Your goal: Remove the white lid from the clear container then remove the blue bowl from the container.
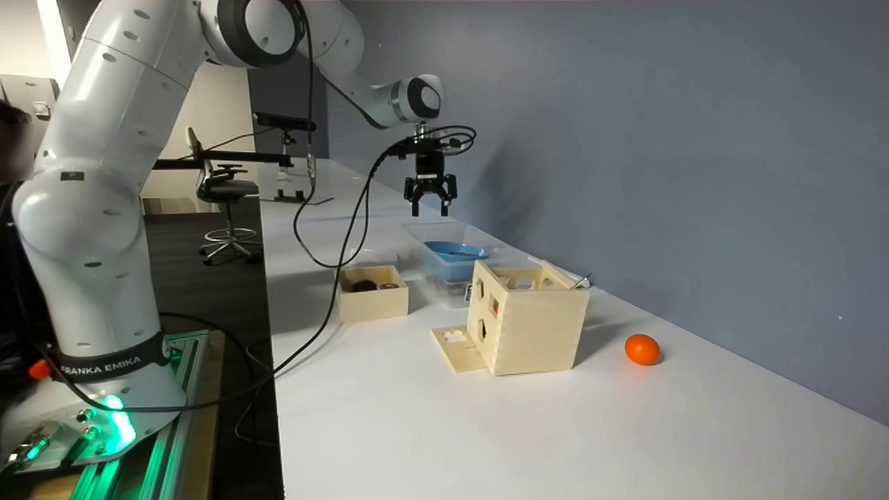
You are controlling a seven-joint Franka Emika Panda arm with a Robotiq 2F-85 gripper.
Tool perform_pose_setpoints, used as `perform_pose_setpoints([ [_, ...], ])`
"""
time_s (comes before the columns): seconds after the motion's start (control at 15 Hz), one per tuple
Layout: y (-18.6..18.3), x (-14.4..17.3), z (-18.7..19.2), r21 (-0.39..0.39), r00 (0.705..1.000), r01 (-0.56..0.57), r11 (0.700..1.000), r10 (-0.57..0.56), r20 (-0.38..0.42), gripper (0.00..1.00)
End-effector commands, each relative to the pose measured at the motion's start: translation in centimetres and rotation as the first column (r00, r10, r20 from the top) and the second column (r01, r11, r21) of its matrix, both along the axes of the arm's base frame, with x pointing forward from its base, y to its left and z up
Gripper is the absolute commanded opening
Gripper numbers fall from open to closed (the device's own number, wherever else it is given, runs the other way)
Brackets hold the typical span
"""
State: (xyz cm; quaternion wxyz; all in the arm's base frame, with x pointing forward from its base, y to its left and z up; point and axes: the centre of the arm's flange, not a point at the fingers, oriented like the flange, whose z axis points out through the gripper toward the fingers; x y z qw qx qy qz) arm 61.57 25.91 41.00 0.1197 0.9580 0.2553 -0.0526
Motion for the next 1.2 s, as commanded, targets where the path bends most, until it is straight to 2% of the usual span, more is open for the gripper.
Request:
perform_pose_setpoints([
  [0.0, -0.9, 1.2, -0.5, -0.002, 0.997, 0.047, 0.999, -0.047, 0.063, 1.0],
  [0.2, -1.8, 2.1, -1.1, -0.001, 0.995, 0.08, 0.997, -0.08, 0.063, 1.0],
  [0.4, -1.9, 2.3, -2.5, -0.039, 0.996, 0.079, 0.996, -0.078, 0.031, 1.0],
  [1.0, -1.8, 2.9, -6.6, -0.066, 0.998, 0.061, 0.996, -0.061, -0.005, 1.0],
  [1.13, -2.1, 3.0, -7.3, -0.071, 0.998, 0.063, 0.996, -0.064, -0.007, 0.94],
])
